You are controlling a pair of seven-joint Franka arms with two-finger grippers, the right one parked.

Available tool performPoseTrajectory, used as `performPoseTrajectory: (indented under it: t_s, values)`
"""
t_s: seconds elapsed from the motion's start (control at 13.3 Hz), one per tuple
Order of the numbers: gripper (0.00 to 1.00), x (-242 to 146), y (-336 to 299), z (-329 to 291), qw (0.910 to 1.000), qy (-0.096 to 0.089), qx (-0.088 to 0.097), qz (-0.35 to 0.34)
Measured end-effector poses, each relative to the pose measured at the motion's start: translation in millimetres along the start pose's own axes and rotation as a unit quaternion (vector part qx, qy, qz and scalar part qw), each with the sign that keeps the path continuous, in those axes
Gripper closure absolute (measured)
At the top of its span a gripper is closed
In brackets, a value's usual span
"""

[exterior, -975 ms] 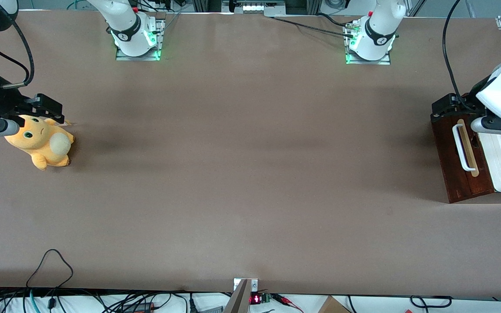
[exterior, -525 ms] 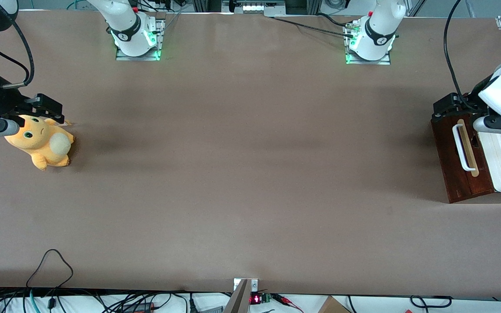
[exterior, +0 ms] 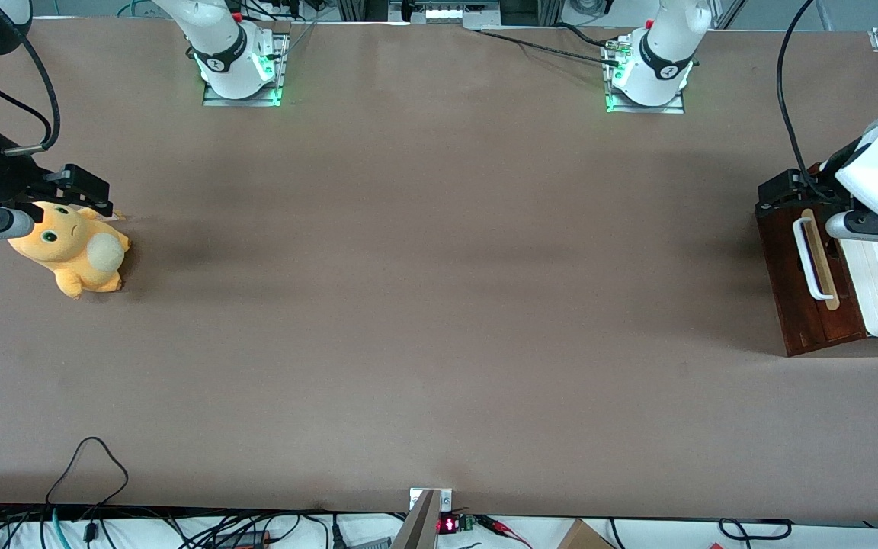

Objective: Open lower drawer with left arm only

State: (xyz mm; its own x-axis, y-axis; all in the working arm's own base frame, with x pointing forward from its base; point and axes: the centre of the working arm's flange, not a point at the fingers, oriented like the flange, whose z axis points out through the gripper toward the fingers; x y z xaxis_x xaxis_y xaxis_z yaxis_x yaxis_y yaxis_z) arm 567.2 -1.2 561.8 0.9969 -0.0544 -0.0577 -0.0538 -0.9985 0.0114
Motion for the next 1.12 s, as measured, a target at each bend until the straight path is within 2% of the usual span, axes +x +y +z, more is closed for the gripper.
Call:
performPoseTrajectory:
  t_s: [0.07, 0.15, 0.3, 0.45, 0.67, 0.9, 1.12]
  values:
    - [0.0, 0.0, -0.8, 0.1, 0.9996, -0.002, 0.028, 0.007]
    - [0.0, 0.6, 2.5, 0.1, 0.9971, -0.004, 0.074, 0.017]
    - [0.01, 2.6, 27.2, 7.3, 0.9844, -0.016, 0.175, 0.015]
    - [0.01, 8.1, 46.0, 32.7, 0.9654, -0.028, 0.259, -0.004]
    - [0.01, 15.3, 56.4, 98.1, 0.9264, -0.035, 0.374, -0.029]
    - [0.01, 13.1, 60.9, 174.2, 0.8867, -0.03, 0.459, -0.051]
    - [0.02, 8.1, 57.0, 239.4, 0.8545, -0.022, 0.516, -0.054]
